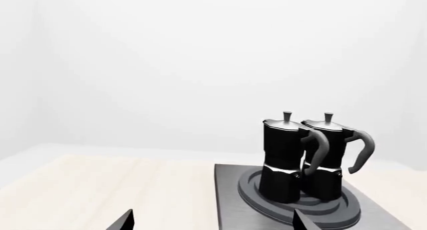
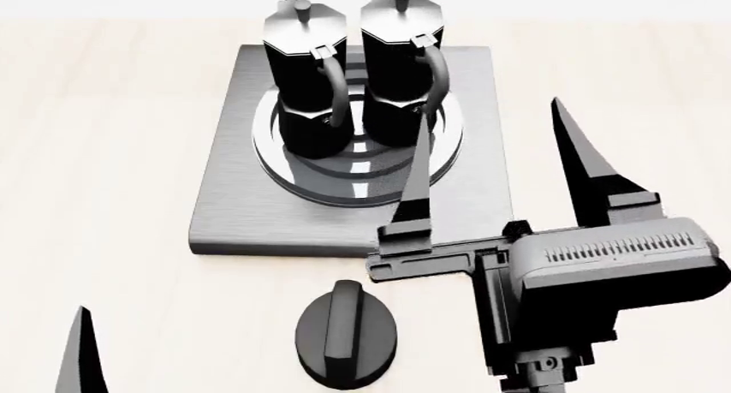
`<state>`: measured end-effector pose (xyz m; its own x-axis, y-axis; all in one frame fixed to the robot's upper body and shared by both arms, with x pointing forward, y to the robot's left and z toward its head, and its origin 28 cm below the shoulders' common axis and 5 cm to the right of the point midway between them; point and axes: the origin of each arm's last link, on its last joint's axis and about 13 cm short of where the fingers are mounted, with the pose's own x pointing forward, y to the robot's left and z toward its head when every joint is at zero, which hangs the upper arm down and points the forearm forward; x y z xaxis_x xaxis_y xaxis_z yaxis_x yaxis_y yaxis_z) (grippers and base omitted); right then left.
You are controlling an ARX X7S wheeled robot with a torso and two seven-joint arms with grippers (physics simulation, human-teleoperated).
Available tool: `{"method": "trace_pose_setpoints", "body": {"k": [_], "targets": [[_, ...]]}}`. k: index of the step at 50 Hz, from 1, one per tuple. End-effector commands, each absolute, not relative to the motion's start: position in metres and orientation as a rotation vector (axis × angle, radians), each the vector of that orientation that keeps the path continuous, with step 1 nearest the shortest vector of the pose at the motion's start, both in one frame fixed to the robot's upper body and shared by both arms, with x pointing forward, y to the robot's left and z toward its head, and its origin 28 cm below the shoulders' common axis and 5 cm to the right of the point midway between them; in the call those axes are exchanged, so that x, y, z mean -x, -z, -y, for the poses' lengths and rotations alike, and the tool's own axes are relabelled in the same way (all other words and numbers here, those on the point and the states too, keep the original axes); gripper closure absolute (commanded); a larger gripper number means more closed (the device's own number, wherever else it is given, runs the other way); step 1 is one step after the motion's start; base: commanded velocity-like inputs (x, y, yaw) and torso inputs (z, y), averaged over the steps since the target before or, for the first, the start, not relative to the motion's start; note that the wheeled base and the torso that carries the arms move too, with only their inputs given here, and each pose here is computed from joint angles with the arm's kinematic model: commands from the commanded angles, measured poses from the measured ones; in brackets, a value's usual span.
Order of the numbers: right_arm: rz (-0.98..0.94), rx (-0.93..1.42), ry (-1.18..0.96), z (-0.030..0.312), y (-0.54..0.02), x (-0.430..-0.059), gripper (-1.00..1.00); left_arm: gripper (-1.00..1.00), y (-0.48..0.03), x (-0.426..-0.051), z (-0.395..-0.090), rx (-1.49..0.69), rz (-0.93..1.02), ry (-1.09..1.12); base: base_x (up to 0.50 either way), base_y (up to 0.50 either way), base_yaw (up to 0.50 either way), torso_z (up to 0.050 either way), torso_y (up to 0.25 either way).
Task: Put both moka pots on the stove.
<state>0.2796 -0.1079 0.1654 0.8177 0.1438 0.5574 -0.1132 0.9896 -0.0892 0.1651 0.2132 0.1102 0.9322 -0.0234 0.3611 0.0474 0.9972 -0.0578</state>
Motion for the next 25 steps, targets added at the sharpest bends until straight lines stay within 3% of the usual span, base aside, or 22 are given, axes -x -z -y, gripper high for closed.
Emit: {"method": "trace_pose_setpoints", "body": {"k": [1, 25], "targets": [[0.590, 0.043, -0.134, 0.105, -0.150, -0.251, -1.00, -1.00, -0.111, -0.165, -0.214, 0.066, 0.370, 0.032, 0.00, 0.00, 0.00, 0.000, 0.000], [0.528, 0.025, -0.172, 0.100, -0.119, -0.219, -1.00, -1.00, -0.112, -0.165, -0.214, 0.062, 0.373, 0.030, 0.00, 0.00, 0.00, 0.000, 0.000]]}}
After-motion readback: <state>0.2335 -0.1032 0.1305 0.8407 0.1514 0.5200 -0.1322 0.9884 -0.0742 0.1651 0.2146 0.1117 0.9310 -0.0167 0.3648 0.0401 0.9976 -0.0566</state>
